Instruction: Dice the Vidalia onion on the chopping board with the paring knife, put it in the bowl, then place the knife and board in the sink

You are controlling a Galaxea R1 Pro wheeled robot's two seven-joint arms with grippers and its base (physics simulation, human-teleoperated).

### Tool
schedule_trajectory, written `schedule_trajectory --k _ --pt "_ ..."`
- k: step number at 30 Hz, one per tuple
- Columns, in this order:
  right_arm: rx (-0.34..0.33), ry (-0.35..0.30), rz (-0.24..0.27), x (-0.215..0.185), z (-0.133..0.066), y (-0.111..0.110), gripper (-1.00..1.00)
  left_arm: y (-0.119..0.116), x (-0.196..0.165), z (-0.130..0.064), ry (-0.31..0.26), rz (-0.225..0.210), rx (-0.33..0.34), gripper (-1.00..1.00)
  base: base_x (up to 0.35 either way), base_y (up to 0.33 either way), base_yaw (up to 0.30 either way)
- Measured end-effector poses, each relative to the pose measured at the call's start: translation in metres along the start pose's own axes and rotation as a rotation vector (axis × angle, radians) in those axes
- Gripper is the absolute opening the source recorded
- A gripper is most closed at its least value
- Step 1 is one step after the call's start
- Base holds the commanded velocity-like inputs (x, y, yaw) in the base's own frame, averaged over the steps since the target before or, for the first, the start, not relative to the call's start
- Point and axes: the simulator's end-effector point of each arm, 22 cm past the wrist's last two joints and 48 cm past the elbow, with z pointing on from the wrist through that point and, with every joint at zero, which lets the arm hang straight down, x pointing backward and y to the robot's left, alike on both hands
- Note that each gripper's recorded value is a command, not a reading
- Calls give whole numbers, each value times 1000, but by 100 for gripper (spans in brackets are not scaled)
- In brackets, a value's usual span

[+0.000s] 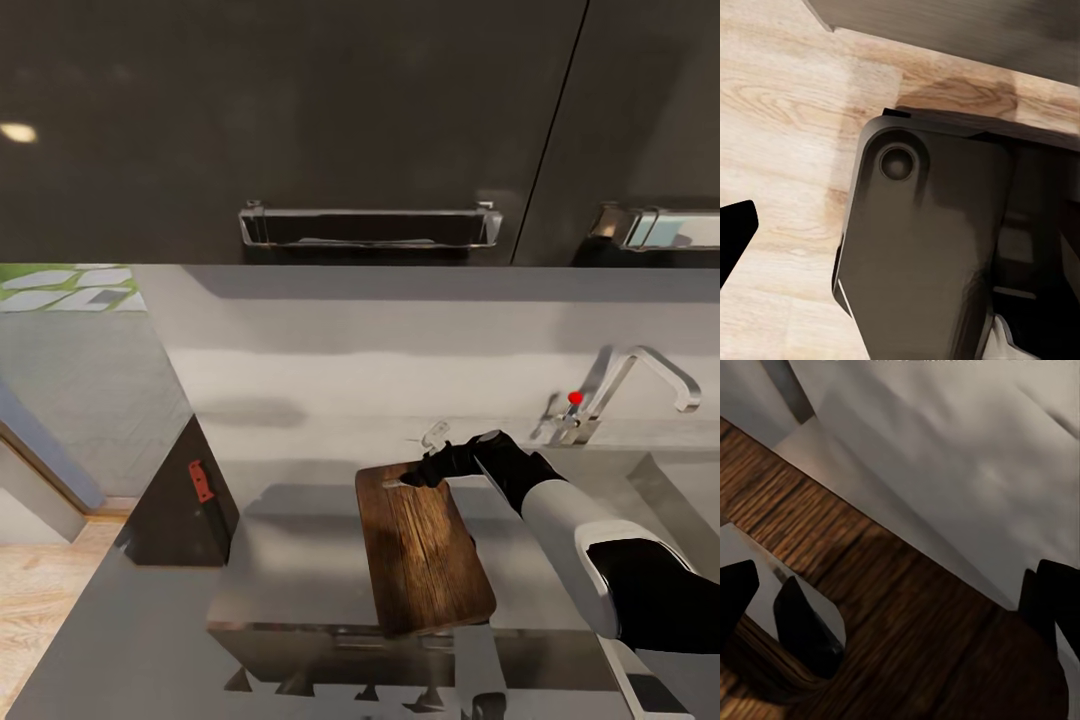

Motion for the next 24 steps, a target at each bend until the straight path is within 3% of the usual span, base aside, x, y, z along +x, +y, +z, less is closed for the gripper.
schedule_trajectory --k 15,24 --pt "4 -2 -7 -2 2 -1 100 0 2 0 5 0 -1 100 0 0 0" --pt "20 26 -56 1 1 -4 100 1 2 0 5 1 -1 100 0 0 0"
